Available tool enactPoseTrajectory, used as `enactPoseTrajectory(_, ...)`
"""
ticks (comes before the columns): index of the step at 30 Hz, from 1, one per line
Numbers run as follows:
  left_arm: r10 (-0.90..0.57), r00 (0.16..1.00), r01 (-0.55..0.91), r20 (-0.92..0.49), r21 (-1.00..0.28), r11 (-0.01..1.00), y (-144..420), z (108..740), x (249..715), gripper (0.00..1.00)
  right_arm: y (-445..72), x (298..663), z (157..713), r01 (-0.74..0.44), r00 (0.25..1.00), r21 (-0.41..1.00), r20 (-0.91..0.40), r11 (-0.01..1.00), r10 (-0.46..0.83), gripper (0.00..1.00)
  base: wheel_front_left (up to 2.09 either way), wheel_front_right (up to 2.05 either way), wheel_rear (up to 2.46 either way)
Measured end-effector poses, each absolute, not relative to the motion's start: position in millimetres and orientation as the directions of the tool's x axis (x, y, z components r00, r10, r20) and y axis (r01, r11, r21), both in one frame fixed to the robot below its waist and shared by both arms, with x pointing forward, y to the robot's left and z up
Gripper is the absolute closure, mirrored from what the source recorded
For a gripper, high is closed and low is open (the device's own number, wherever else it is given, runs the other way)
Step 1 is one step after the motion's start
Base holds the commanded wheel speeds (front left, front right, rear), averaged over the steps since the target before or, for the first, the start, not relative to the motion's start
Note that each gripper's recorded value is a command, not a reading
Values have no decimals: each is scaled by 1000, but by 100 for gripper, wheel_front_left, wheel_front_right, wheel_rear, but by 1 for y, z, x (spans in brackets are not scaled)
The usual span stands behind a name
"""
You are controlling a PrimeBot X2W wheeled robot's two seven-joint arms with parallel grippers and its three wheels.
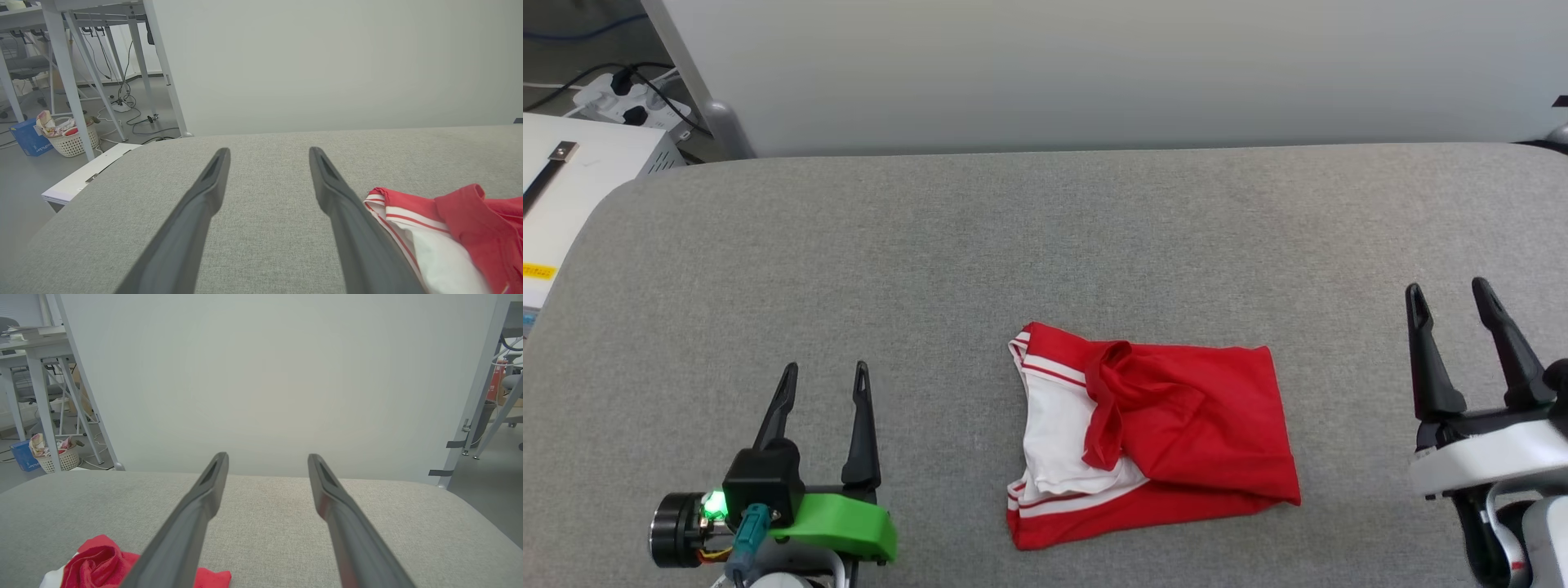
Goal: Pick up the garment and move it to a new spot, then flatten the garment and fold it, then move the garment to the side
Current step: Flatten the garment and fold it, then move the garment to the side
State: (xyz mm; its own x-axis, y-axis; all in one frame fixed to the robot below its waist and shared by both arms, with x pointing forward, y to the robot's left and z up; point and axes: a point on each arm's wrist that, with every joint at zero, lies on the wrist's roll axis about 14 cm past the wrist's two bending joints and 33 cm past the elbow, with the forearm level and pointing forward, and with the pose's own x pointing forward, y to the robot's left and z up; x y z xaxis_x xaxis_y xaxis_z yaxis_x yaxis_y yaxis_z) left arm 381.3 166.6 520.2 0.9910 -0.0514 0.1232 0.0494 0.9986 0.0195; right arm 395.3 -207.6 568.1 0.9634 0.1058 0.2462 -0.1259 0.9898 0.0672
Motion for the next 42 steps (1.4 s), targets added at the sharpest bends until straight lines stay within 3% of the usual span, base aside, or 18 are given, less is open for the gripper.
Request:
enactPoseTrajectory(11,-41,994,40,99,17,999,171,513,372,0,-196,369,530,-105,985,109,148,988,88,0,0,0,0)
enactPoseTrajectory(25,-30,997,29,75,16,999,175,505,370,0,-189,366,517,-116,988,105,111,988,104,0,0,0,0)
enactPoseTrajectory(34,-29,998,28,54,15,1000,175,498,372,0,-208,411,597,-133,946,0,298,991,127,0,0,0,0)
enactPoseTrajectory(37,-27,999,26,45,13,1000,175,495,374,0,-201,430,606,-180,955,12,240,984,172,0,0,0,0)
enactPoseTrajectory(42,-24,999,24,39,12,1000,176,492,377,0,-180,448,571,-298,949,97,-76,950,305,0,0,0,0)
